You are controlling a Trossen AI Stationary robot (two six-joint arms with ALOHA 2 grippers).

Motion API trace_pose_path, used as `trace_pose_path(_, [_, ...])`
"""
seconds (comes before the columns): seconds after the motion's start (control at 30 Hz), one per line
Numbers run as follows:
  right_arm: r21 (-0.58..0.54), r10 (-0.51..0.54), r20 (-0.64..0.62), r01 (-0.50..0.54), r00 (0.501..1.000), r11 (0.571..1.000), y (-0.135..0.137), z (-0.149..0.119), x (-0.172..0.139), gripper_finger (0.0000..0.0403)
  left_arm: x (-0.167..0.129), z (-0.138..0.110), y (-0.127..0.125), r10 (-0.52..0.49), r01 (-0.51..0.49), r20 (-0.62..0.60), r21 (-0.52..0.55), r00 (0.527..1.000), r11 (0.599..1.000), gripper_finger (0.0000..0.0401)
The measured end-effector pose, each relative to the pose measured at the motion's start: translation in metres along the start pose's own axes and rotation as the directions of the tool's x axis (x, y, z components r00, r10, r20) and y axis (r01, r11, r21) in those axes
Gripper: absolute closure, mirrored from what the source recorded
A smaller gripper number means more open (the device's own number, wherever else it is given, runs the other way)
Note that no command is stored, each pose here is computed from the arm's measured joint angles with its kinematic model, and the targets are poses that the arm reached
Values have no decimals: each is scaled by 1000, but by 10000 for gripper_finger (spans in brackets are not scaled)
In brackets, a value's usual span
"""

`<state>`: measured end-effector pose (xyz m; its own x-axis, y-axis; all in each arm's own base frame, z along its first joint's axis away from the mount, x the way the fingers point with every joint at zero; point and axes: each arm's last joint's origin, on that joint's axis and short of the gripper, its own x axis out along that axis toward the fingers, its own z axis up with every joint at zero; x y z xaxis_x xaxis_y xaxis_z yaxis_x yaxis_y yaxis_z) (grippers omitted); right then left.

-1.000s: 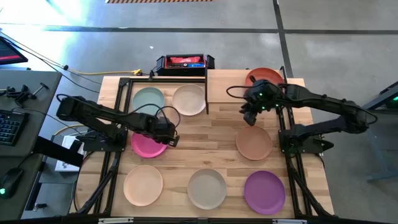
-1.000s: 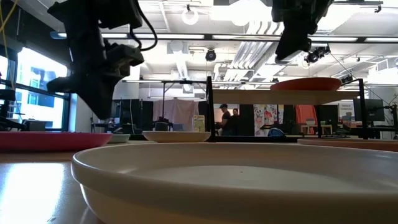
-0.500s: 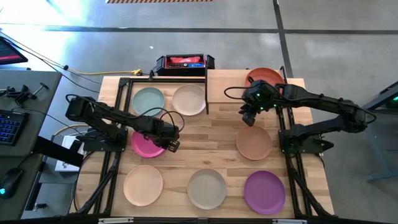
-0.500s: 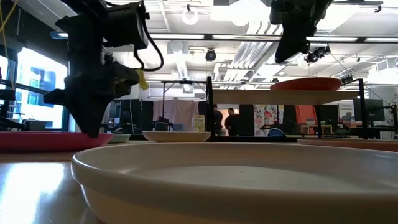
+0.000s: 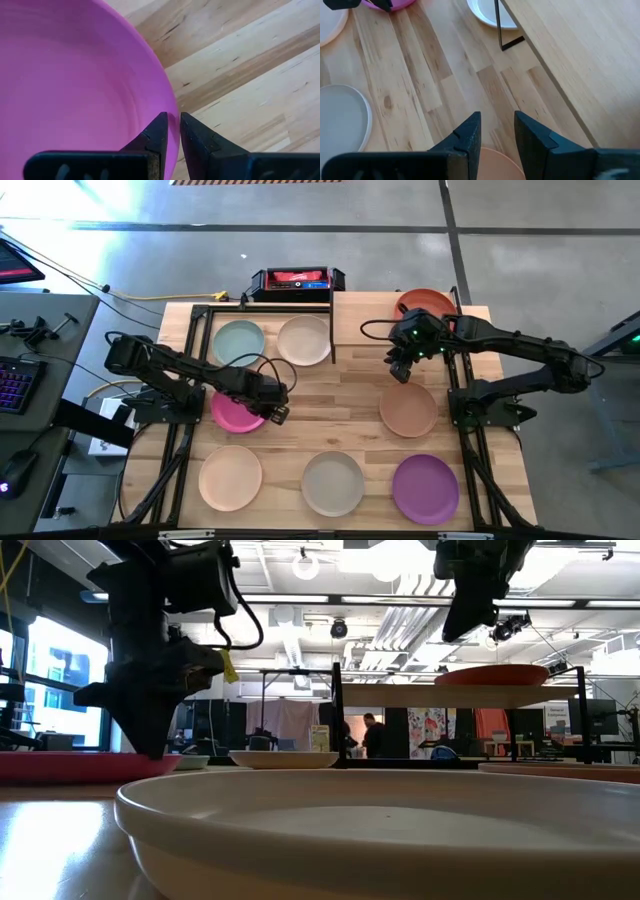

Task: Place and stack plates onto a shelf
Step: Stack the pink plate on top of the orange plate on the shelf

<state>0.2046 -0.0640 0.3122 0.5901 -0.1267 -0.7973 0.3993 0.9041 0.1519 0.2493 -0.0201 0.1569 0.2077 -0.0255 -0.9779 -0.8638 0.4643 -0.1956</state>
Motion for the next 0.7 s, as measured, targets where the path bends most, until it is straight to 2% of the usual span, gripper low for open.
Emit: trace_pose_path(0.7, [3, 0, 0, 0, 1000, 1000, 0, 0, 0, 306, 14, -6, -5, 36, -35, -18, 45, 999, 998, 370])
